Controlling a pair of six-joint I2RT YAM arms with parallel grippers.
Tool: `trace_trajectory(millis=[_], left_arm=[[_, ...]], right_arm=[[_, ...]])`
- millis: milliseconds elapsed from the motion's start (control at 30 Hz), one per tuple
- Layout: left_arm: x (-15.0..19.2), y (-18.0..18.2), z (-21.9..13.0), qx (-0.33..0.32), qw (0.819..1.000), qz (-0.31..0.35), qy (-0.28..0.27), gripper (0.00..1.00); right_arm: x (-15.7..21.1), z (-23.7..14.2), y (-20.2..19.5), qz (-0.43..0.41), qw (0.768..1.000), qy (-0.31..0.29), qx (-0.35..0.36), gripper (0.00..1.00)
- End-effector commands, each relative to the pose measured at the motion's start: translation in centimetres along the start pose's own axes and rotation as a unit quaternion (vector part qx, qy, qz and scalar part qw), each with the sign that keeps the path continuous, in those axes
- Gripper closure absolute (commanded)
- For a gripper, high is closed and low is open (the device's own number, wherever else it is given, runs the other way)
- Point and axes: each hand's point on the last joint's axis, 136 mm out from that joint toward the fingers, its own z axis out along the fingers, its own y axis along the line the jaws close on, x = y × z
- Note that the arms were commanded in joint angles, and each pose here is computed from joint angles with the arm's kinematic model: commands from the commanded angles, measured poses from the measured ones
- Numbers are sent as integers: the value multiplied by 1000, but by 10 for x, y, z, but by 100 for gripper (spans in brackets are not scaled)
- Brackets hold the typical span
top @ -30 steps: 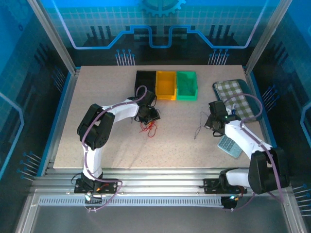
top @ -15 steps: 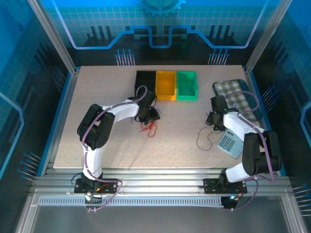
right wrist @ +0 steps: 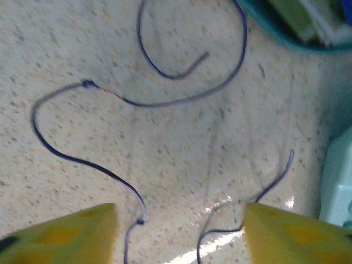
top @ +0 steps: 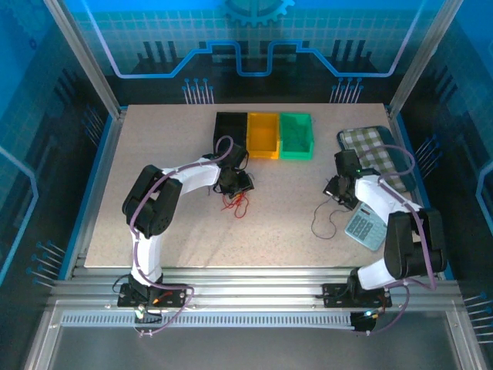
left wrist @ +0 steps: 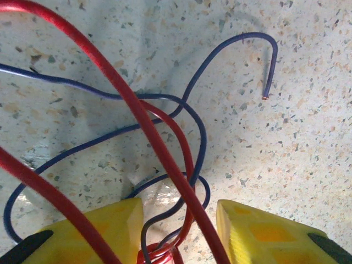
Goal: Untangle the cables
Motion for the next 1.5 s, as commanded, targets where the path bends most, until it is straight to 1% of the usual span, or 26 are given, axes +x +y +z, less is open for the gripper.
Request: trace_trajectory(millis=[0, 100, 200, 333, 400, 433, 567, 733, 767, 833, 900, 933, 1033, 1100, 1233, 1467], left_arm=[[3, -2, 2, -4, 1000, -1, 7, 59], [4, -3, 2, -2, 1000, -1, 9, 59], [4, -2, 2, -2, 1000, -1, 11, 59], [4, -2, 1, 0, 1000, -1, 8, 59], [4, -3, 0, 1, 1000, -1, 7, 59], [4, -3, 0, 2, 1000, 0, 6, 59], [3, -3, 0, 1, 1000, -1, 5, 59], [2, -3, -1, -1, 1000, 1, 3, 59], [2, -3, -1, -1, 1000, 2, 3, 59], [1, -3, -1, -3, 1000, 3, 1, 59], [1, -2, -2, -5, 1000, 4, 1, 59], [1, -2, -2, -6, 1000, 4, 1, 59], [1, -2, -2, -7, 1000, 4, 1, 59], [1, 0, -1, -9, 1000, 3, 2, 59], [2, 1, -1, -9, 1000, 2, 5, 59], [1, 10, 0, -18, 1000, -18, 4, 60]], right_arm=[[24, 2, -11, 38, 999, 28, 5, 25], [26, 7, -7, 38, 999, 35, 0, 20], [23, 11, -2, 32, 999, 39, 2, 18], [18, 16, 9, 26, 999, 44, -2, 18], [25, 22, 6, 28, 998, 60, 11, 18], [18, 20, 13, 32, 998, 57, 4, 18], [24, 28, 12, 48, 996, 73, 20, 21], [36, 36, 12, 47, 994, 93, 37, 34], [37, 36, 14, 39, 994, 92, 36, 39], [37, 35, 17, 32, 995, 87, 32, 58], [36, 36, 20, 31, 996, 83, 24, 73], [35, 36, 22, 31, 996, 82, 17, 79], [33, 37, 33, 23, 996, 84, -8, 90], [28, 34, 44, 9, 996, 79, -37, 94], [11, 17, 64, -34, 994, 55, -89, 96], [-27, -40, 85, -96, 985, -17, -142, 97]])
